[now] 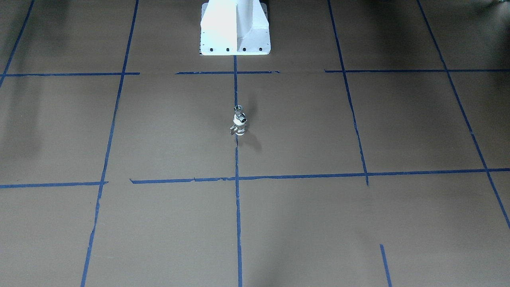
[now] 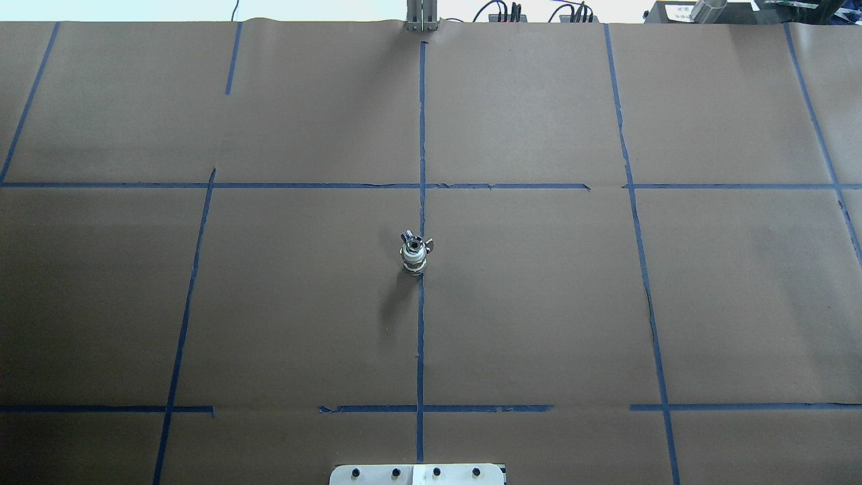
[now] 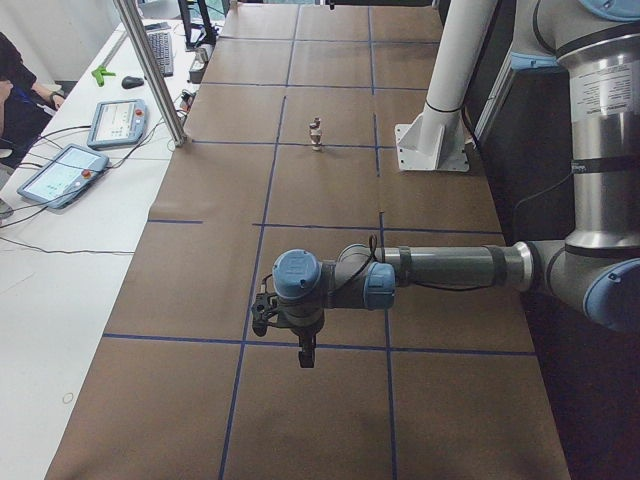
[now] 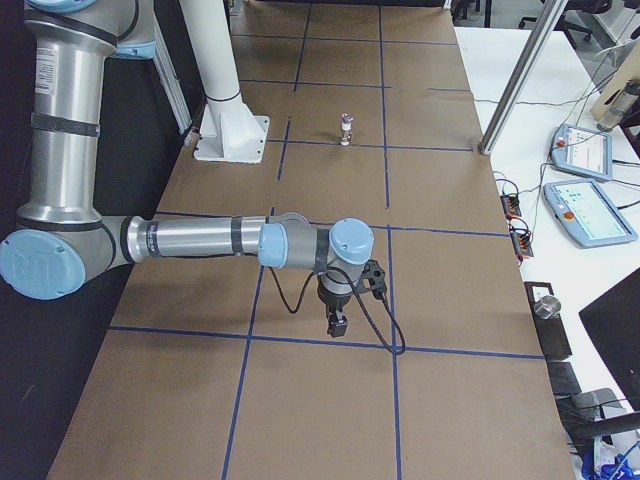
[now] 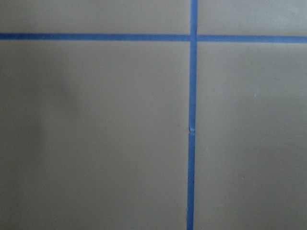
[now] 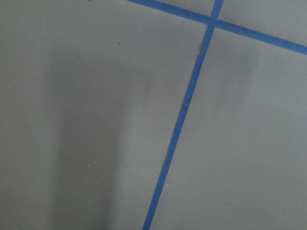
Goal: Assemble PPR valve and pipe with both arms
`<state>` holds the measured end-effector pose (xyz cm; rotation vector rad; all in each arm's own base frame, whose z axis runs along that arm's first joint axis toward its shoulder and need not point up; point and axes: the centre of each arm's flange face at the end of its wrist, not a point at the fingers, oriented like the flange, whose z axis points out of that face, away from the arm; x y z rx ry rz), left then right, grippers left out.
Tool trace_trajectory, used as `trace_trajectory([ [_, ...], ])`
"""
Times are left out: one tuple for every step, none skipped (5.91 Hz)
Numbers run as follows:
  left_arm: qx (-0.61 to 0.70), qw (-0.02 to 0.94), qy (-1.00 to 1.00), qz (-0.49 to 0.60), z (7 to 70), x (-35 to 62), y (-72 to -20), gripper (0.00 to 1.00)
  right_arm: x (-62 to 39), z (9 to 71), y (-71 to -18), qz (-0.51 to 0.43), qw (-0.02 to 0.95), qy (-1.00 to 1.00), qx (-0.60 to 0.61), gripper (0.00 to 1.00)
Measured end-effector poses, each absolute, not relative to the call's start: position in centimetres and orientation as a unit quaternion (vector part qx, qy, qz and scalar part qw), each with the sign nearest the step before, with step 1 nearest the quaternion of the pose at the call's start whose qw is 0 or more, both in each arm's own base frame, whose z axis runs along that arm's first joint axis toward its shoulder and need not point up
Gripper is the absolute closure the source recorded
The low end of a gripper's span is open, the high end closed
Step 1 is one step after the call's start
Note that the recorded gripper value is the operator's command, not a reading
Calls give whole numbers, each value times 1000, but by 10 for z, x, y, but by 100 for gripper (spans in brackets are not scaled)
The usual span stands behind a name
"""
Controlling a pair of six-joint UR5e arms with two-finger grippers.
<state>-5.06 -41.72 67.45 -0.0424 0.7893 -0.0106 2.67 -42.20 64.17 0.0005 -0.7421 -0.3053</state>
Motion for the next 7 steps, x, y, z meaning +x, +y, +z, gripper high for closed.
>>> trace_trajectory([
  [-22,923,384,-6,676,-51,-414,0,31,648,-414,-146,921,-361,4,0],
  [-25,923,384,-7,678,-51,-413,0,32,651,-410,-145,921,-362,6,0],
  [-26,923,384,-7,679,-50,-412,0,33,652,-408,-144,921,-362,6,0],
  [-26,923,385,-7,679,-50,-412,0,33,652,-408,-143,921,-362,6,0],
  [-25,923,385,-6,679,-50,-412,0,33,653,-408,-143,921,-362,5,0],
  [-25,923,385,-6,679,-50,-412,0,33,653,-408,-143,921,-362,5,0],
  [-25,922,386,-6,679,-50,-412,0,33,653,-408,-142,921,-363,5,0],
])
